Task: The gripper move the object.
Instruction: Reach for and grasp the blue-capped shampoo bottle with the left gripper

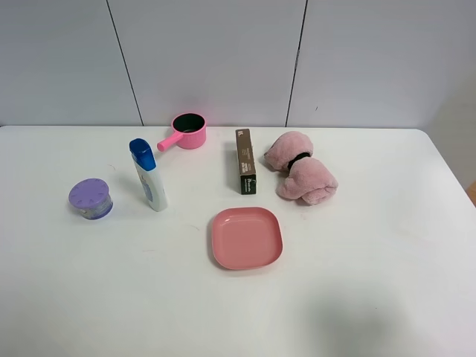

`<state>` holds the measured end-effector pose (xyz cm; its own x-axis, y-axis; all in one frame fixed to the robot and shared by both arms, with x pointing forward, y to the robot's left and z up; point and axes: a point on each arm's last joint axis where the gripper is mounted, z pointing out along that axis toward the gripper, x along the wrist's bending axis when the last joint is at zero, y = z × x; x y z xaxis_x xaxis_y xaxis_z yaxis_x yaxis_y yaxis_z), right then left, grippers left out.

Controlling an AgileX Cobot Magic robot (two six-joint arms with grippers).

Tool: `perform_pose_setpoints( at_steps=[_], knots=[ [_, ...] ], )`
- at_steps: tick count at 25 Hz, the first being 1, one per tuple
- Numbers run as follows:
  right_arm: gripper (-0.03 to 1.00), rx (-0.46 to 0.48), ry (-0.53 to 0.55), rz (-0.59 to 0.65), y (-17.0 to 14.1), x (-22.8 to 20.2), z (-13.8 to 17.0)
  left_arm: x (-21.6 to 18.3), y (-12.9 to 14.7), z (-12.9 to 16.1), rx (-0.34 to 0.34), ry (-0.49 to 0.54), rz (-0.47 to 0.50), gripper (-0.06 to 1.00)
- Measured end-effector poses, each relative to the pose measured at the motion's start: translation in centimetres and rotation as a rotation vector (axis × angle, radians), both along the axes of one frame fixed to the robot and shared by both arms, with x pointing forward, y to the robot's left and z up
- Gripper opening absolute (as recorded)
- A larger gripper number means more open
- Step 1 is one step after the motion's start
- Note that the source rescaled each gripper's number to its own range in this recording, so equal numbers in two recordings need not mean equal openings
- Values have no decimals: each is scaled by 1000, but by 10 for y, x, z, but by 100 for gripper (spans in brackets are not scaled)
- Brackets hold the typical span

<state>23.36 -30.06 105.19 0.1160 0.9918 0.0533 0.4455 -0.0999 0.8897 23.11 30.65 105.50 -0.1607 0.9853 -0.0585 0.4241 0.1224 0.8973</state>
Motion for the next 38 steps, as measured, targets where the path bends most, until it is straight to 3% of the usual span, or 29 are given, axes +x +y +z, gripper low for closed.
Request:
perform_pose_setpoints(
  at_steps=[29, 34, 38],
  knots=[
    [100, 0, 0, 0, 0, 0, 0, 0, 0, 0, 4, 1, -2, 100],
    [100, 0, 0, 0, 0, 0, 0, 18, -11, 0, 15, 107, -165, 100],
    [100, 0, 0, 0, 0, 0, 0, 38, -25, 4, -72, 154, -323, 100]
  ],
)
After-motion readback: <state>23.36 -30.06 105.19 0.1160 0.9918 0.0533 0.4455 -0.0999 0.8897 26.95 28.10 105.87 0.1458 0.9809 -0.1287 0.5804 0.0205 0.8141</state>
